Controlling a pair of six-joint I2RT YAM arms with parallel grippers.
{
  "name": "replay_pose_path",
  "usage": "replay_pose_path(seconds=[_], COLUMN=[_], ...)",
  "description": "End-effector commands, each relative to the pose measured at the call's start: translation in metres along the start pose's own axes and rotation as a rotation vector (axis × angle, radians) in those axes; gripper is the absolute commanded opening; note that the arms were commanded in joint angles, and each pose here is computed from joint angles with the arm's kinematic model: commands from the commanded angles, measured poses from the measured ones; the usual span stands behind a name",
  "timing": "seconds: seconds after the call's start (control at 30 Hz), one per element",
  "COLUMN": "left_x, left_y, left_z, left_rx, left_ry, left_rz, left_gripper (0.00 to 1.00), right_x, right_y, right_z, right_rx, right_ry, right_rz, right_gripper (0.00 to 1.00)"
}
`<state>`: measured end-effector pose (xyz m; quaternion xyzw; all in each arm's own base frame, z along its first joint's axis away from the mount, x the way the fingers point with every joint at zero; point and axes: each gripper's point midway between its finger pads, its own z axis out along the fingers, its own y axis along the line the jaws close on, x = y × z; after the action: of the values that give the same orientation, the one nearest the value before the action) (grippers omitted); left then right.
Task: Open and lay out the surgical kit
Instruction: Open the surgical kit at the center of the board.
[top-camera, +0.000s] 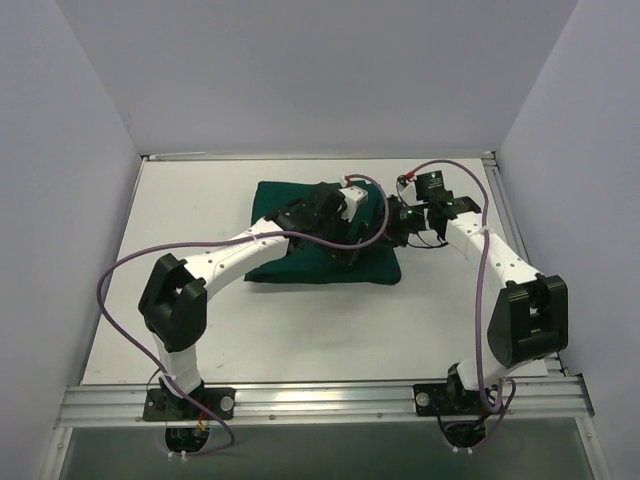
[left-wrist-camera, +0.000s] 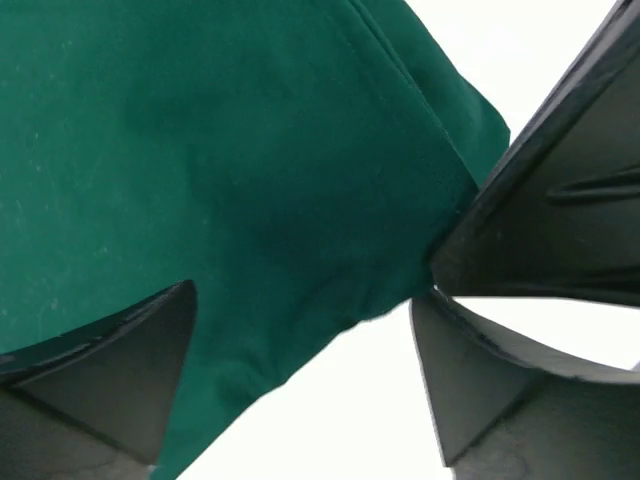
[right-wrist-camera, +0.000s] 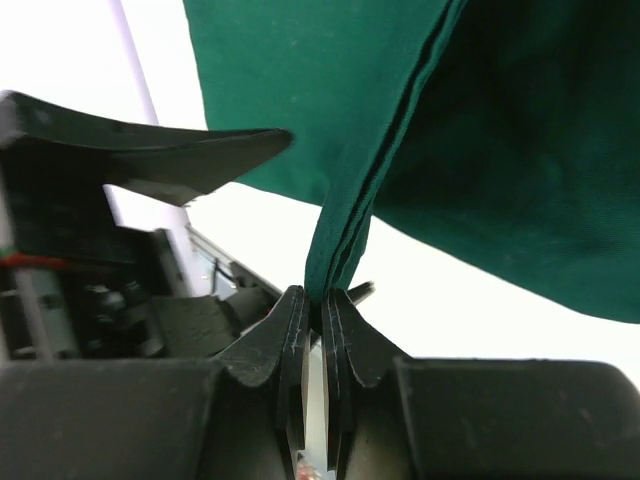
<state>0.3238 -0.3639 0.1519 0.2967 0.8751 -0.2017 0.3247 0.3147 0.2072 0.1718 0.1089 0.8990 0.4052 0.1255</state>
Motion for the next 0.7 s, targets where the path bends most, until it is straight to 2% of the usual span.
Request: replay_pose_path(seconds=[0.0,0.07,0.1,0.17,0.2,0.27,0.3,0.37,0.4,0.43,0.5,0.53,0.63,0.67], left_x=[-0.031,-0.027,-0.027,-0.033,-0.033,-0.041,-0.042,-0.044,-0.046,-0.056,-0.047,-0.049,-0.026,-0.013], left_y=[-0.007,-0.008,-0.007,-0.007,0.002,0.019,0.046,0.079,0.095,0.128,0.158,0.187,0.224,0.249], left_z=[0.001,0.008,0.009,0.011,0.01,0.002,-0.007,-0.035,-0.05,-0.085,-0.112,-0.145,-0.189,-0.206], left_rx=[0.013,0.02,0.027,0.031,0.008,-0.04,-0.099,-0.183,-0.221,-0.282,-0.334,-0.398,-0.511,-0.569], left_ry=[-0.108,-0.096,-0.086,-0.089,-0.085,-0.099,-0.104,-0.132,-0.152,-0.22,-0.244,-0.296,-0.29,-0.287], left_rz=[0.044,0.041,0.026,0.008,-0.011,-0.078,-0.129,-0.217,-0.252,-0.307,-0.358,-0.401,-0.473,-0.508], left_gripper=[0.93,0.88,0.68,0.39,0.05,0.02,0.02,0.02,0.02,0.02,0.02,0.02,0.02,0.02], right_x=[-0.005,-0.005,-0.004,-0.003,-0.004,-0.011,-0.022,-0.03,-0.036,-0.046,-0.053,-0.051,-0.041,-0.04], right_y=[0.032,0.032,0.032,0.031,0.029,0.025,0.015,0.007,0.004,0.017,0.027,0.041,0.062,0.071], right_z=[-0.02,-0.019,-0.019,-0.018,-0.017,-0.018,-0.022,-0.027,-0.023,-0.028,-0.024,-0.021,0.002,0.007], right_rx=[-0.094,-0.097,-0.096,-0.094,-0.087,-0.047,0.049,0.144,0.19,0.18,0.174,0.153,0.128,0.121], right_ry=[-0.033,-0.031,-0.027,-0.022,-0.018,-0.036,-0.075,-0.094,-0.104,-0.135,-0.147,-0.15,-0.119,-0.121], right_rz=[0.013,0.021,0.024,0.023,0.015,-0.028,-0.09,-0.149,-0.205,-0.243,-0.295,-0.333,-0.418,-0.443], right_gripper=[0.0,0.0,0.0,0.0,0.22,0.57,0.8,0.93,0.97,0.98,0.97,0.97,0.9,0.88])
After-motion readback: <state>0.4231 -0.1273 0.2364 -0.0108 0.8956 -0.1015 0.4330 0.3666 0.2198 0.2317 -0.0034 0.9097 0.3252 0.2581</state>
